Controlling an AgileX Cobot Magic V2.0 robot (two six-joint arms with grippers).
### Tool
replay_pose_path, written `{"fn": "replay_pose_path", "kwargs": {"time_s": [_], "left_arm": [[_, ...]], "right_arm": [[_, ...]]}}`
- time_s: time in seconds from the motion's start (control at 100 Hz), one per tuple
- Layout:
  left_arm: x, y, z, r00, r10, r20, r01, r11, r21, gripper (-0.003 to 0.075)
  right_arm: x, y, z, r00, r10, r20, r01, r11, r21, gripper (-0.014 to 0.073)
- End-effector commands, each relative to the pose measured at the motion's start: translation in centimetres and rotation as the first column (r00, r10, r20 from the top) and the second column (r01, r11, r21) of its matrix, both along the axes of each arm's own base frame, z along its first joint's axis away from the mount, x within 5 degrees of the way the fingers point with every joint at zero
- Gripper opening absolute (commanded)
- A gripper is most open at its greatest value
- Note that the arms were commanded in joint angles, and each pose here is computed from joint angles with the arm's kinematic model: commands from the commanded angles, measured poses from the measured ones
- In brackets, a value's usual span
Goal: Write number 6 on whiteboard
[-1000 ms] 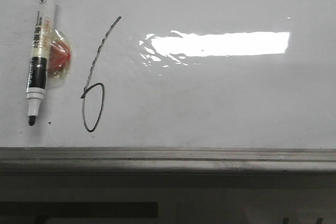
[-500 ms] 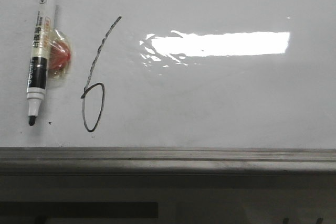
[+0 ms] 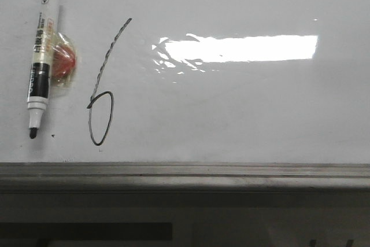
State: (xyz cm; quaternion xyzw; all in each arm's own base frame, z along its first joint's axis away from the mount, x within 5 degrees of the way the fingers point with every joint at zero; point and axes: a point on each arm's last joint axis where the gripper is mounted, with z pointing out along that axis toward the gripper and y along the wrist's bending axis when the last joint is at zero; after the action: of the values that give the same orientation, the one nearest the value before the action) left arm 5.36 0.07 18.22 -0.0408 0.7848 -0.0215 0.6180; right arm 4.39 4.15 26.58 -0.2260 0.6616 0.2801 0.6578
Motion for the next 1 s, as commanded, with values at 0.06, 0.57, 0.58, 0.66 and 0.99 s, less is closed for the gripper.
{"fn": "replay_pose_path", "kwargs": {"time_s": [0.06,0.57,0.58,0.66,0.99], "left_arm": [[0.1,0.0,-0.6,0.998,0.008,0.059,-0.007,1.000,-0.012,-0.0019],[0.1,0.0,-0.6,0.998,0.008,0.059,-0.007,1.000,-0.012,-0.0019],[0.1,0.0,-0.6,0.998,0.008,0.059,-0.007,1.000,-0.012,-0.0019],[0.1,0.0,-0.6,0.998,0.008,0.059,-0.007,1.000,-0.012,-0.0019],[0.1,0.0,-0.6,0.998,0.008,0.059,-0.007,1.000,-0.012,-0.0019]], "right_arm": [[1.2,-1.2,0.3,0.967,-0.250,0.050,0.249,0.968,0.030,-0.0064],[2.0,-3.9,-5.4,0.754,-0.654,-0.062,0.643,0.753,-0.139,-0.0064],[1.9,-4.0,-5.5,0.751,-0.657,-0.064,0.645,0.751,-0.144,-0.0064],[1.6,-4.2,-6.1,0.728,-0.679,-0.090,0.665,0.733,-0.144,-0.0064],[1.1,-4.5,-8.5,0.708,-0.701,-0.082,0.685,0.711,-0.161,-0.0064]]}}
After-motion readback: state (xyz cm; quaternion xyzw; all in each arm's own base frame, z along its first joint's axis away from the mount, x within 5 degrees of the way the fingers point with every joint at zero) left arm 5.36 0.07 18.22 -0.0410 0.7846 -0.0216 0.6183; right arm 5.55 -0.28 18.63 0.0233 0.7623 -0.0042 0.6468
